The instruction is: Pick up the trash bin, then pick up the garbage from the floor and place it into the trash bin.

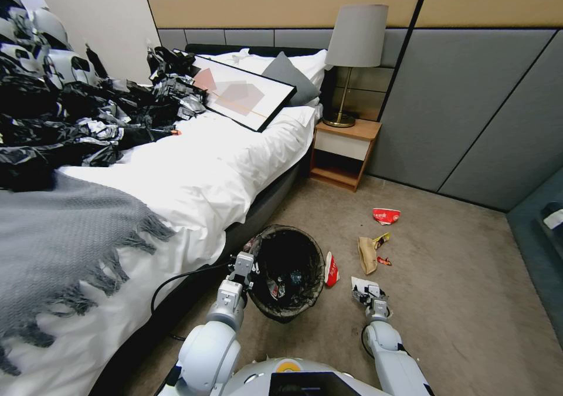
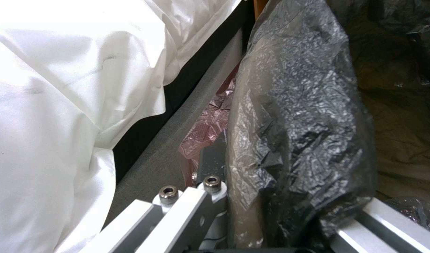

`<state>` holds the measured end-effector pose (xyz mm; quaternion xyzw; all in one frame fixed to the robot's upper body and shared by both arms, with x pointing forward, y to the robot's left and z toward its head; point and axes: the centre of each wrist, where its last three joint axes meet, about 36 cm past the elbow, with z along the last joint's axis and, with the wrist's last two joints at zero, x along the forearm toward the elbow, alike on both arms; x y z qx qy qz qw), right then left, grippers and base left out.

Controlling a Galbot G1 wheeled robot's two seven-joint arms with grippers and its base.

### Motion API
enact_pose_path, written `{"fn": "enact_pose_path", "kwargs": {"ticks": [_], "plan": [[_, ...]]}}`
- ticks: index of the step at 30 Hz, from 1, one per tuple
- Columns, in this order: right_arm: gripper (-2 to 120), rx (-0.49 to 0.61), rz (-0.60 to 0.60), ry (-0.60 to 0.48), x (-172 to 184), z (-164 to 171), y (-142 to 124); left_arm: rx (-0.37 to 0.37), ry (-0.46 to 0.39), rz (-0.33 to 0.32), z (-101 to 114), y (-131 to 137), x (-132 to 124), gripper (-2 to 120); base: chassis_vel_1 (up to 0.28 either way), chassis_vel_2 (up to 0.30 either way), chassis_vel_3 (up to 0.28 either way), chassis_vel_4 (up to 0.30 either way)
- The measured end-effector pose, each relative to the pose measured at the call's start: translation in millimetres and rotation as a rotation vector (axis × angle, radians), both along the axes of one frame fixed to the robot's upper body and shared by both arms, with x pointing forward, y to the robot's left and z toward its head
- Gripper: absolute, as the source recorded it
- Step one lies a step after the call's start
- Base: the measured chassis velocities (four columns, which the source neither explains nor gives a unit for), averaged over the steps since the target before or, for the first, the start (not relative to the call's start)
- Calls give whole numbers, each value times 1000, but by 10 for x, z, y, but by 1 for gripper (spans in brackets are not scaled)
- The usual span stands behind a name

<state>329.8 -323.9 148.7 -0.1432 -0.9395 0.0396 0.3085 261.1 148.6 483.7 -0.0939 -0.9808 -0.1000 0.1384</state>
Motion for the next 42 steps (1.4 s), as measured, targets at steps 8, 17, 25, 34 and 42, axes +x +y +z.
{"fn": "enact_pose_path", "kwargs": {"ticks": [8, 17, 25, 34, 42], "plan": [[87, 7, -3, 1, -12, -155, -46, 5, -1, 0, -2, -6, -5, 1, 0, 0, 0, 0], [66, 12, -1, 1, -36, -188, -18, 5, -2, -1, -1, -10, -7, 1, 0, 0, 0, 0], [40, 10, 0, 0, -47, -184, -8, 5, -4, -1, 2, -13, -5, 1, 0, 0, 0, 0], [7, 1, -11, 2, -72, -190, -21, 3, -5, -5, 1, -22, -4, 1, 0, 0, 0, 0], [0, -11, -17, -4, -72, -180, -36, 3, -4, -5, -6, -25, -2, 1, 0, 0, 0, 0]]}}
